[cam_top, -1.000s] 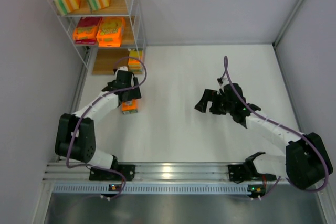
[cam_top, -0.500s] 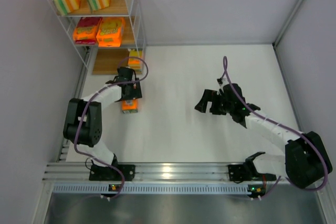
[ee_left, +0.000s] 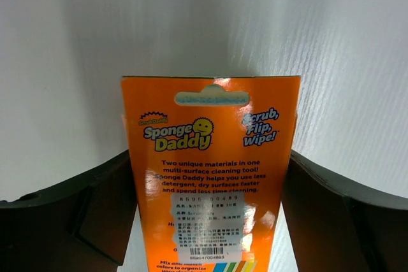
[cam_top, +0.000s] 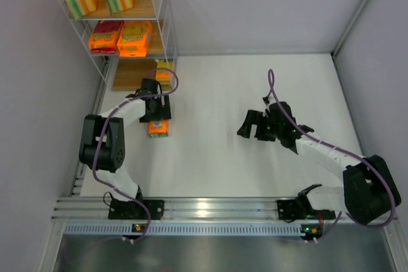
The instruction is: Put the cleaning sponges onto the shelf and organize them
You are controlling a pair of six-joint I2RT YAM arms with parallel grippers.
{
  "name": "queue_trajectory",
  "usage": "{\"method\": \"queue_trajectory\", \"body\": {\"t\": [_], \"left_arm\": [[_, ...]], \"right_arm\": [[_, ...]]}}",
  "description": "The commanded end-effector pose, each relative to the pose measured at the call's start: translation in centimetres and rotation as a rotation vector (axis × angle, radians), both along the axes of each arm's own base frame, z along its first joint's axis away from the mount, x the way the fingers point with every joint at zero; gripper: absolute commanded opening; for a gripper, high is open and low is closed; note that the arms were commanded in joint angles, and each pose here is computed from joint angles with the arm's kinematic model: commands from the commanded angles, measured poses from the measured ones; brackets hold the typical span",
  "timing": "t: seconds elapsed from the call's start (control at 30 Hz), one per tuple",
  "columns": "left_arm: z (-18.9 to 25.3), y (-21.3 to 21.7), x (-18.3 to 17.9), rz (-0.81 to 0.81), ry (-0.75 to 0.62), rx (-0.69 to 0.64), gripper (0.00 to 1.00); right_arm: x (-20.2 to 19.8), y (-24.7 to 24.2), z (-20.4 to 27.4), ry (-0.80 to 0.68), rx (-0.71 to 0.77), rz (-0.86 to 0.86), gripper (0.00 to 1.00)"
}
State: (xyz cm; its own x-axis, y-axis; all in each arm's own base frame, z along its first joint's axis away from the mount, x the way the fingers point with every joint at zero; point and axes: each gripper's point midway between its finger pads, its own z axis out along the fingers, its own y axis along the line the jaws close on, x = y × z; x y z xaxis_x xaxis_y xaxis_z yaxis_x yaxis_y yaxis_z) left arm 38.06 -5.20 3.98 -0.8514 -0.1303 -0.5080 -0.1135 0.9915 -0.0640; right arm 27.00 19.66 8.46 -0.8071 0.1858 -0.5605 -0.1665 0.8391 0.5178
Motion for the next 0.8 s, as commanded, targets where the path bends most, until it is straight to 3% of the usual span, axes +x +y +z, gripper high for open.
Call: {"method": "queue_trajectory", "body": {"t": [0.0,0.17,0.27,0.4,0.5,0.6,0.63,0.77], "left_arm": [[-0.4,-0.3,0.1,-0.032,0.026,-0.003,0.86],[0.1,-1.4,0.0,-0.06,0.017,-0.039,0.72],[3.1,-3.0,0.3,-0.094,-0.063,-0.063,0.7],[11.5,-8.6,0.0,-0.234,-0.334,-0.218,0.68],[16.5,-14.1,-1.1,-0.359,-0.511,-0.415,0.66],[18.1,-18.7,-2.4,-0.442,-0.592,-0.38,0.67],[18.7,-21.4,-3.7,-0.477,-0.584,-0.426,0.67],[19.2,-24.4,-3.3,-0.339,-0.604,-0.559,0.67]], "right_arm": [[1.2,0.9,2.2,-0.055,0.014,0.011,0.99],[1.6,0.6,2.1,-0.053,0.001,-0.02,0.99],[1.7,0.8,2.6,-0.055,0.03,-0.036,0.99],[1.8,1.1,4.0,-0.095,0.091,-0.061,0.99],[1.7,1.1,5.2,-0.127,0.118,-0.047,0.99],[1.0,1.8,8.4,-0.266,0.202,0.044,0.99],[0.6,2.2,9.4,-0.35,0.239,0.079,0.99],[-1.8,2.0,15.7,-0.675,0.299,0.162,0.99]]}}
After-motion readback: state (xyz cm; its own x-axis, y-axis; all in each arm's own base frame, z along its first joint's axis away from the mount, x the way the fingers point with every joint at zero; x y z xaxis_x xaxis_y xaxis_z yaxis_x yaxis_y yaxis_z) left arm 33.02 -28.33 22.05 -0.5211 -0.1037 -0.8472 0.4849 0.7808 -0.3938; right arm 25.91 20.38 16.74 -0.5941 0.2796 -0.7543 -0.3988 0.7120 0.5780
